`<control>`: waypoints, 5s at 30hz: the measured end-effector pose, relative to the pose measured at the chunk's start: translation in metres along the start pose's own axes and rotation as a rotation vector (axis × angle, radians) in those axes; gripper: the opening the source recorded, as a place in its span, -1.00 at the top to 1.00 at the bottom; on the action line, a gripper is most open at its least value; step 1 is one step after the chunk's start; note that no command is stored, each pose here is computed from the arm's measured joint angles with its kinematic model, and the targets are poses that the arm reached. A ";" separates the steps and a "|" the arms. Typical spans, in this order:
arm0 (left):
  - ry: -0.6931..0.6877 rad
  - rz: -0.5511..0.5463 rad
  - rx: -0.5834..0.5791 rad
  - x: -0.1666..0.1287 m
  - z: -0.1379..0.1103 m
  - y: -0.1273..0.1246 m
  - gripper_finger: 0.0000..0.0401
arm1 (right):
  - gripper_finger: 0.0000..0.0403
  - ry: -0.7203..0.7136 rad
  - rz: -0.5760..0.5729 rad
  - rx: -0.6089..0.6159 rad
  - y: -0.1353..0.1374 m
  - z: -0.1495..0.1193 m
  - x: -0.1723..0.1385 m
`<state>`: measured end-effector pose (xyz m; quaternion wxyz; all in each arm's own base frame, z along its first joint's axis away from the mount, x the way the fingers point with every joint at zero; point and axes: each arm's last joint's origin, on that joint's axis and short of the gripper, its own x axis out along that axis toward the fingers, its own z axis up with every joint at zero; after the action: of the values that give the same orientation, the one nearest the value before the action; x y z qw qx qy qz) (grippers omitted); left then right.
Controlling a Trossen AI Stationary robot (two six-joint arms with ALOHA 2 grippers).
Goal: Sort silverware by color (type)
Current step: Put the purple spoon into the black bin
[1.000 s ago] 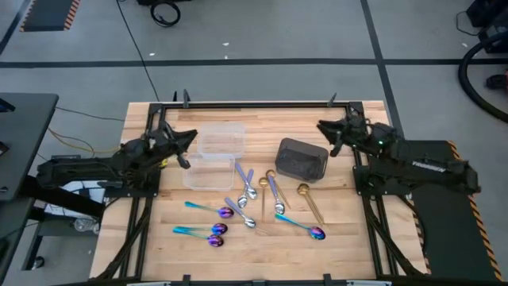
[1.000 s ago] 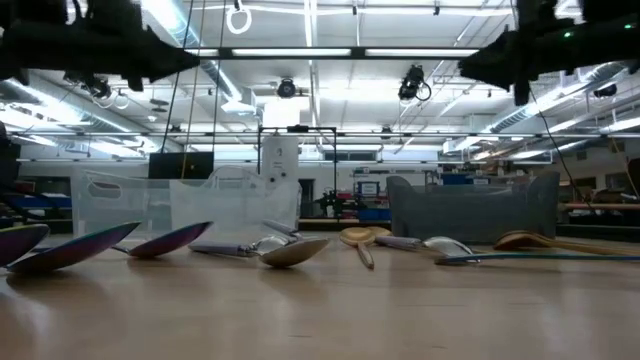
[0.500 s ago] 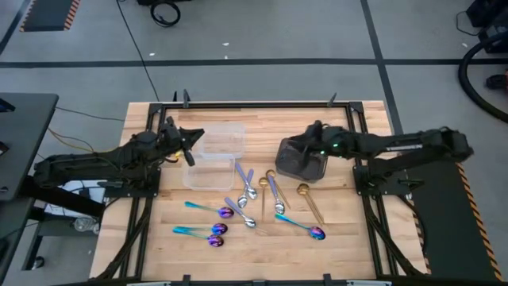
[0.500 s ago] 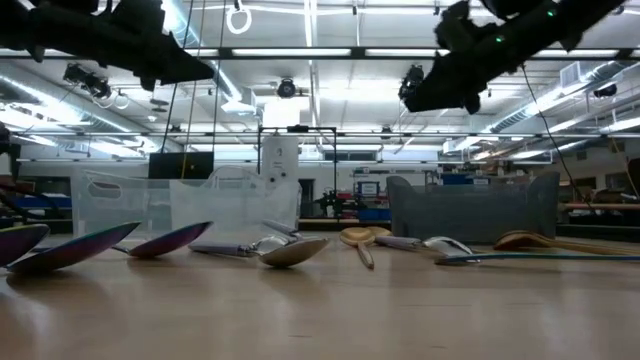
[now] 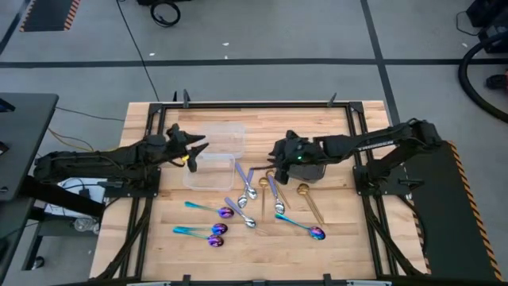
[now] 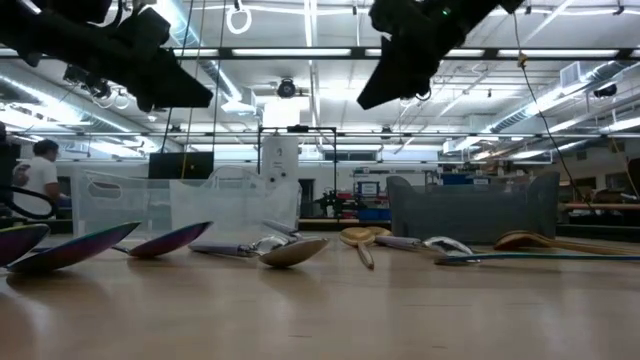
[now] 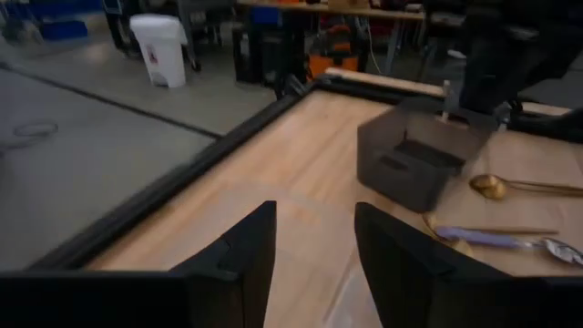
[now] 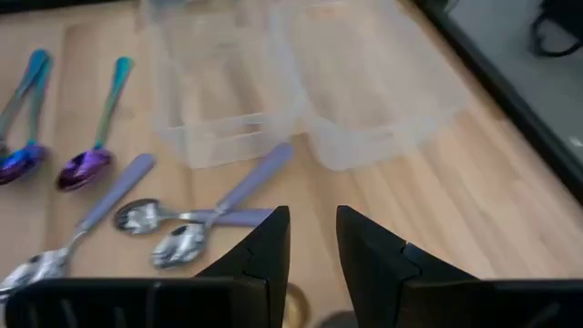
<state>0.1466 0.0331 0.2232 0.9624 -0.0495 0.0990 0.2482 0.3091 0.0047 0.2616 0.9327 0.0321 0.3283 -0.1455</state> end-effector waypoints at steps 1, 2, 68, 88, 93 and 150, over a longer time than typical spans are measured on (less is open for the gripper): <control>0.006 -0.005 -0.008 0.000 -0.001 -0.001 0.20 | 0.49 0.011 0.013 -0.004 0.003 0.003 0.002; 0.012 -0.011 -0.022 -0.001 -0.001 -0.002 0.20 | 0.49 0.026 0.024 -0.012 0.007 0.004 0.005; 0.188 -0.402 -0.138 -0.024 -0.019 -0.048 0.20 | 0.16 0.971 0.048 0.285 0.122 -0.091 0.019; 0.237 -0.371 -0.153 -0.025 -0.023 -0.046 0.20 | 0.19 1.068 0.048 0.276 0.148 -0.129 0.033; 0.242 -0.370 -0.147 -0.025 -0.024 -0.046 0.20 | 0.20 1.089 0.050 0.261 0.149 -0.132 0.033; 0.083 -0.393 -0.222 -0.031 -0.070 -0.030 0.20 | 0.88 0.912 0.149 0.292 0.080 -0.061 0.001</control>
<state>0.1227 -0.0179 0.1633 0.9759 -0.1837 0.0990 0.0633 0.2965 0.0906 0.2100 0.6872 0.2465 0.6768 -0.0941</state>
